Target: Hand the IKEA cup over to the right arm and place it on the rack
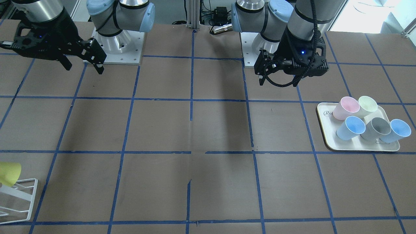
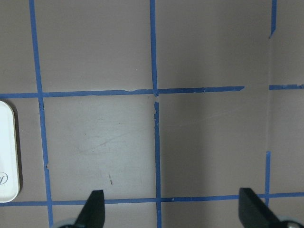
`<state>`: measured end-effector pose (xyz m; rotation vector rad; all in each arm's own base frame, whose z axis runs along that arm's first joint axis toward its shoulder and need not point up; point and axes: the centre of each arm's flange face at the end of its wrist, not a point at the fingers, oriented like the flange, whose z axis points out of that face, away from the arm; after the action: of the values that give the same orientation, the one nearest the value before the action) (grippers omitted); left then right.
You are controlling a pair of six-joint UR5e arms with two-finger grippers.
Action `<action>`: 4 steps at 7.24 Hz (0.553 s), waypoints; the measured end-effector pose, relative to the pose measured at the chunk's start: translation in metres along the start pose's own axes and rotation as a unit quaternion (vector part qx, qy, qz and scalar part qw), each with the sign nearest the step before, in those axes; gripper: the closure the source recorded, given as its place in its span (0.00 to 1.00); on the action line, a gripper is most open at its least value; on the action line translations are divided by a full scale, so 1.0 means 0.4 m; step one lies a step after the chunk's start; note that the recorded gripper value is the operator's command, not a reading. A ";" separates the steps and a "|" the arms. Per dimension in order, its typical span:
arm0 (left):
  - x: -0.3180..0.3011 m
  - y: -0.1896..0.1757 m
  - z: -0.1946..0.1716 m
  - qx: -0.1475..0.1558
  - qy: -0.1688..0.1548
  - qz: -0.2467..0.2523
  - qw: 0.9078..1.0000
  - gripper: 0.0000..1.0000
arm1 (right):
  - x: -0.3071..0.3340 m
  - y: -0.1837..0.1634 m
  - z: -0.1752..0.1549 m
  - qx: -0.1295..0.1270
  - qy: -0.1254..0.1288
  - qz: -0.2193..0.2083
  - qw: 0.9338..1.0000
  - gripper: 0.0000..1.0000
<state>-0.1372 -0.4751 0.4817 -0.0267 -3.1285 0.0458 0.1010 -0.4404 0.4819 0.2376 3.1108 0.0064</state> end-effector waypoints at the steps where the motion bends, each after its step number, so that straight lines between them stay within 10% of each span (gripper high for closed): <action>1: 0.000 0.004 0.002 0.001 0.000 0.000 1.000 0.00 | -0.042 0.021 0.009 -0.005 0.019 -0.016 1.000 0.00; 4: 0.000 0.006 0.004 0.001 0.000 -0.001 1.000 0.00 | -0.083 0.043 0.000 -0.015 0.009 -0.034 0.999 0.00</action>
<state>-0.1371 -0.4728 0.4802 -0.0240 -3.1275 0.0493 0.1363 -0.4286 0.4827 0.1311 3.1323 0.0541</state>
